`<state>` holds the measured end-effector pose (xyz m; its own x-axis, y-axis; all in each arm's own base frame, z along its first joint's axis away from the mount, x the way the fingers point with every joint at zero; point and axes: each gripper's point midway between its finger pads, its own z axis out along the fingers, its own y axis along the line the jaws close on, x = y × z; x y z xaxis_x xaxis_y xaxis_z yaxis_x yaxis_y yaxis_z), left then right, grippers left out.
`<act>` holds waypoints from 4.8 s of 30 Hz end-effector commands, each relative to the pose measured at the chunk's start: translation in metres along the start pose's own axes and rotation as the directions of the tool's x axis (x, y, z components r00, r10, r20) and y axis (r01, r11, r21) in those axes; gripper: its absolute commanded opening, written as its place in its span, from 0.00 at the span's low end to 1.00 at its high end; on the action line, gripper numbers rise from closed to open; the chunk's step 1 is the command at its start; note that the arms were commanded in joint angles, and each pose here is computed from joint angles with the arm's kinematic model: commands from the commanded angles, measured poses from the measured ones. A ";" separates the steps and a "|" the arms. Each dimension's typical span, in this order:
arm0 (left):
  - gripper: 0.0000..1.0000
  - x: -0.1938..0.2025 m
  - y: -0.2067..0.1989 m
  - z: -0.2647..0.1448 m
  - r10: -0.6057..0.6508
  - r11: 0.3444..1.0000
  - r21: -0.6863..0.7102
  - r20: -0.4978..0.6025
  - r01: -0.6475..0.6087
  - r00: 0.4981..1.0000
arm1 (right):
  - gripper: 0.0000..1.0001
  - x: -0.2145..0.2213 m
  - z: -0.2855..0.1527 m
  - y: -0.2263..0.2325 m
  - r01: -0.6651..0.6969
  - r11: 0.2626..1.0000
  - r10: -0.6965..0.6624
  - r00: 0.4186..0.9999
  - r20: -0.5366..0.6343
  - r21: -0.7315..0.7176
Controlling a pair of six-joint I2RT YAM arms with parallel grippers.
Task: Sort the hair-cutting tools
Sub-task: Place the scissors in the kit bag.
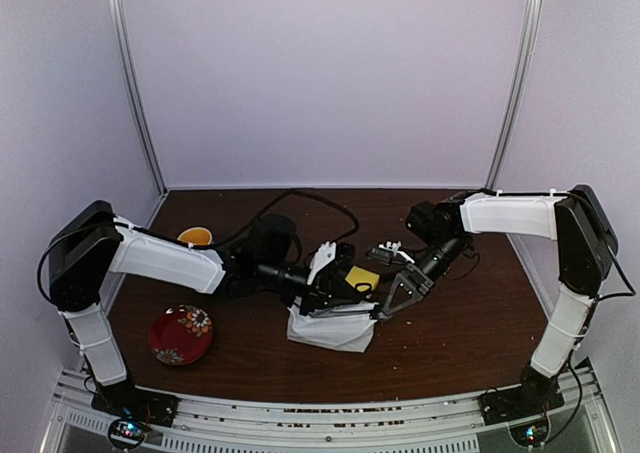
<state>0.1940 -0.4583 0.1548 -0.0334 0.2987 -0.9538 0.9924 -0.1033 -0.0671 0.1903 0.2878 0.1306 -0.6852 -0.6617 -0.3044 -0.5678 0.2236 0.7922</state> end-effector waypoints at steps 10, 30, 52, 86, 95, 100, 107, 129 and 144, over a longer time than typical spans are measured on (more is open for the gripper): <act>0.00 -0.043 0.004 -0.016 0.167 0.985 -0.036 0.043 -0.166 0.985 | 0.00 -0.007 -0.008 0.014 0.064 0.998 -0.064 0.998 0.009 -0.005; 0.00 -0.082 0.011 -0.007 0.043 0.999 -0.008 0.327 -0.042 0.944 | 0.00 -0.007 -0.008 0.011 0.066 0.998 -0.066 0.998 0.001 -0.002; 0.00 -0.031 0.004 0.009 -0.012 1.000 0.020 0.204 0.008 0.979 | 0.00 -0.007 -0.010 0.012 0.075 0.997 -0.075 0.997 -0.001 0.007; 0.00 0.054 0.008 -0.032 0.098 0.991 -0.048 -0.384 -0.126 0.918 | 0.00 -0.005 -0.009 0.007 0.075 0.997 -0.075 0.997 -0.017 0.026; 0.00 0.046 0.015 -0.038 0.054 0.990 -0.093 -0.433 -0.104 0.900 | 0.00 -0.005 -0.009 0.004 0.069 0.997 -0.068 0.997 -0.025 0.035; 0.00 0.044 0.020 -0.034 -0.009 0.993 -0.113 -0.445 -0.046 0.896 | 0.00 -0.007 -0.010 0.004 0.072 0.997 -0.071 0.997 -0.025 0.038; 0.09 0.051 0.003 -0.033 0.079 0.991 -0.054 -0.515 -0.124 0.854 | 0.00 -0.009 -0.012 0.005 0.076 0.996 -0.075 0.997 -0.033 0.042; 0.98 -0.144 0.029 -0.153 0.077 0.746 -0.657 -0.076 -0.108 0.994 | 0.31 -0.015 -0.095 -0.006 0.108 0.942 -0.112 0.994 -0.007 0.317; 0.98 -0.094 0.076 -0.209 -0.182 0.446 -0.866 0.161 0.227 0.970 | 0.54 -0.064 -0.190 0.045 0.215 0.589 -0.570 0.794 0.211 0.779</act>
<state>0.2978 -0.3056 0.2843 -0.1991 0.2743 -0.9408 0.5898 0.8002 0.1085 0.2659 0.2070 0.2546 -0.3874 -0.6000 -0.6999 -0.8915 0.4373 0.1185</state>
